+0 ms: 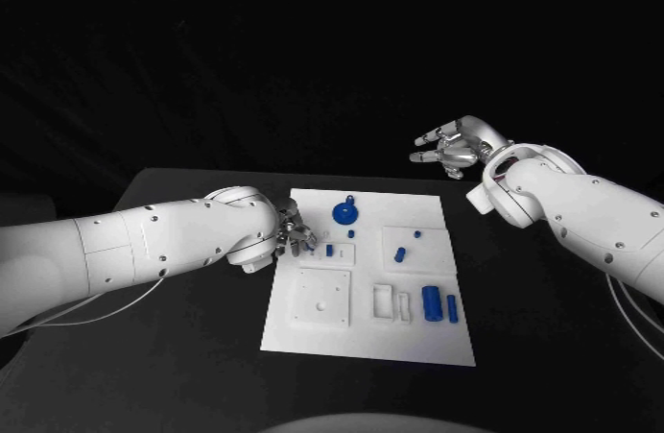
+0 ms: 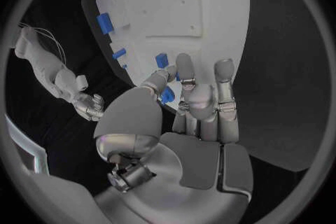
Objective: Assemble the parts on the task board
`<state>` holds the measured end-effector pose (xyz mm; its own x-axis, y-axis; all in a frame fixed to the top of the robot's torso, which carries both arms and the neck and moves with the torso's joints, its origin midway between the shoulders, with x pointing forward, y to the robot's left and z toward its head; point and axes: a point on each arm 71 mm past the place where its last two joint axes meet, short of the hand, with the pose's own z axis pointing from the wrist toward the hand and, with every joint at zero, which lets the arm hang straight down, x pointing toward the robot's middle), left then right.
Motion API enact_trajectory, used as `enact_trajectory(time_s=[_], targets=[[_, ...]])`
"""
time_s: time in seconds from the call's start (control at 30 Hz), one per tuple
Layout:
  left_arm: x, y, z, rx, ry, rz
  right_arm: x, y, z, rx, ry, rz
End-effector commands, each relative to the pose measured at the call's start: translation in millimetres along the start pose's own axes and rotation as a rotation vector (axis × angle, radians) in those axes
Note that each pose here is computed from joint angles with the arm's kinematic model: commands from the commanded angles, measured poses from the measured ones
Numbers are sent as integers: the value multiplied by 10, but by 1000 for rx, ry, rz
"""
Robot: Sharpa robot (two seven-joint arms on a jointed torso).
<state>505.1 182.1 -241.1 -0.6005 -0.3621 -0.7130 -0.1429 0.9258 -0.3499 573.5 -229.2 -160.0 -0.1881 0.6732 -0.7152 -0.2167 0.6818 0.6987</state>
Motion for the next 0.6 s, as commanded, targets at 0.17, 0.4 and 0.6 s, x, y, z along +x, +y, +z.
enact_trajectory(time_s=[0.17, 0.4, 0.6], targets=[[20, -17, 1, 3, -1, 20, 15, 8, 0, -6, 15, -5], [43, -15, 1, 2, 2, 24, 15, 8, 0, -6, 16, -5], [66, -14, -6, 0, 21, 35, 14, 6, -1, -5, 16, -5]])
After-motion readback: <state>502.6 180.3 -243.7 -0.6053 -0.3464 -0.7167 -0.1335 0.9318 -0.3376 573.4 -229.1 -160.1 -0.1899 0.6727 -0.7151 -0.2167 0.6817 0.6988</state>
